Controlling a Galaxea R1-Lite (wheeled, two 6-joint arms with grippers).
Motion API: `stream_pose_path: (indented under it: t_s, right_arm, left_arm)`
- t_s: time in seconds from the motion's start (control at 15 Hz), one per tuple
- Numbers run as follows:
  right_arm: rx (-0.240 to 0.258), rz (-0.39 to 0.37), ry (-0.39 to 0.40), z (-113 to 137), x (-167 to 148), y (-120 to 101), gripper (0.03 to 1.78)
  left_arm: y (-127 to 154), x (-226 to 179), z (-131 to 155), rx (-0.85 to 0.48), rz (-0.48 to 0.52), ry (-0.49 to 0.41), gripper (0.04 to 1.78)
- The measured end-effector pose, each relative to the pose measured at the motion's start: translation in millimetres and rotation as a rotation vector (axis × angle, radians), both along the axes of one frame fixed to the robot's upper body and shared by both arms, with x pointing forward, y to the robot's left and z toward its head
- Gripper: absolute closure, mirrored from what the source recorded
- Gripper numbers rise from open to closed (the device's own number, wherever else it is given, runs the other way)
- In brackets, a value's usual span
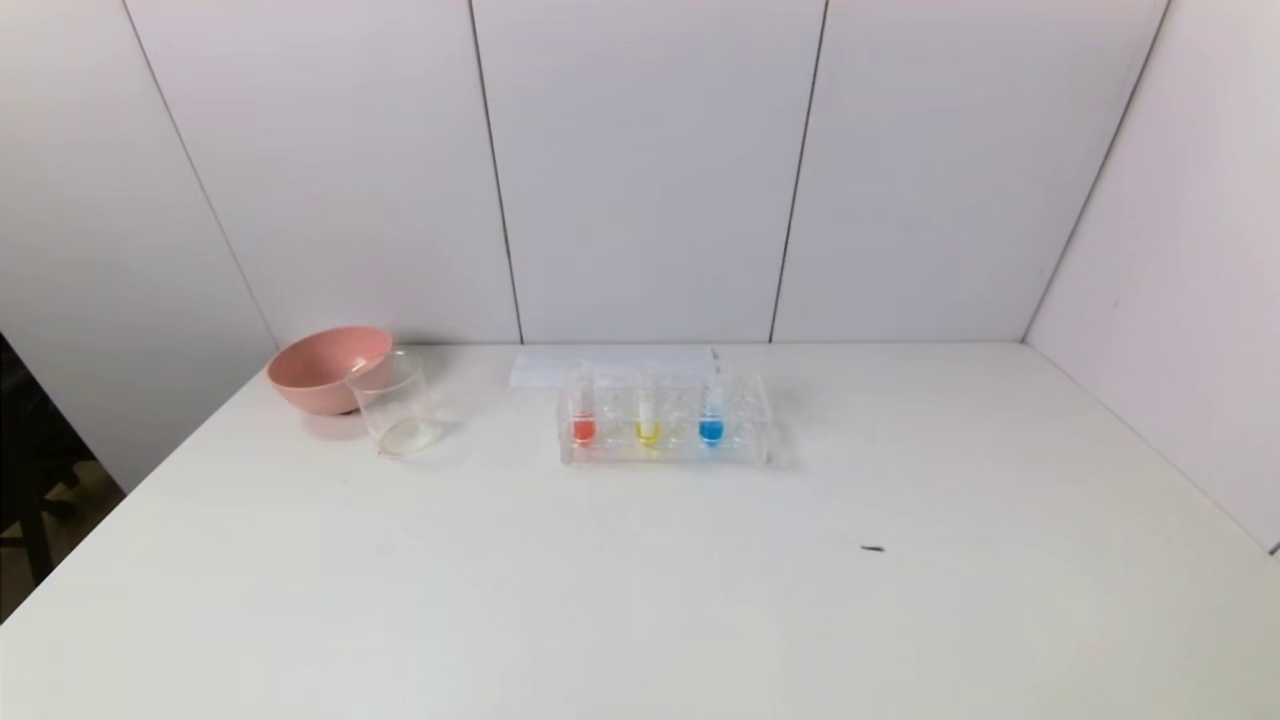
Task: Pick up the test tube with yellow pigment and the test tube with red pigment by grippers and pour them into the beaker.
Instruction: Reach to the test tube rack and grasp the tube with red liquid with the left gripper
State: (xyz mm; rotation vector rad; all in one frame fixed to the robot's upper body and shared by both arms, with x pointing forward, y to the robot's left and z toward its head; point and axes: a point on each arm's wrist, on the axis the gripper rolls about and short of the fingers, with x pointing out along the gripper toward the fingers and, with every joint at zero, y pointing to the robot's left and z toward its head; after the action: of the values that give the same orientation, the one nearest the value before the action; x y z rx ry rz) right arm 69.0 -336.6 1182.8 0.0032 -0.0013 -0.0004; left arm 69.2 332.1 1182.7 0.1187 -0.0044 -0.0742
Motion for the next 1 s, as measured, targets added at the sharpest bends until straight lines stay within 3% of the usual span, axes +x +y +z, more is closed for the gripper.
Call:
stream_pose_path:
  t_s: [1.0]
  right_arm:
    - [0.000,0.000,0.000,0.0,0.0,0.0,0.11]
  left_arm:
    - [0.5,0.0,0.1,-0.009,0.022,0.000,0.06]
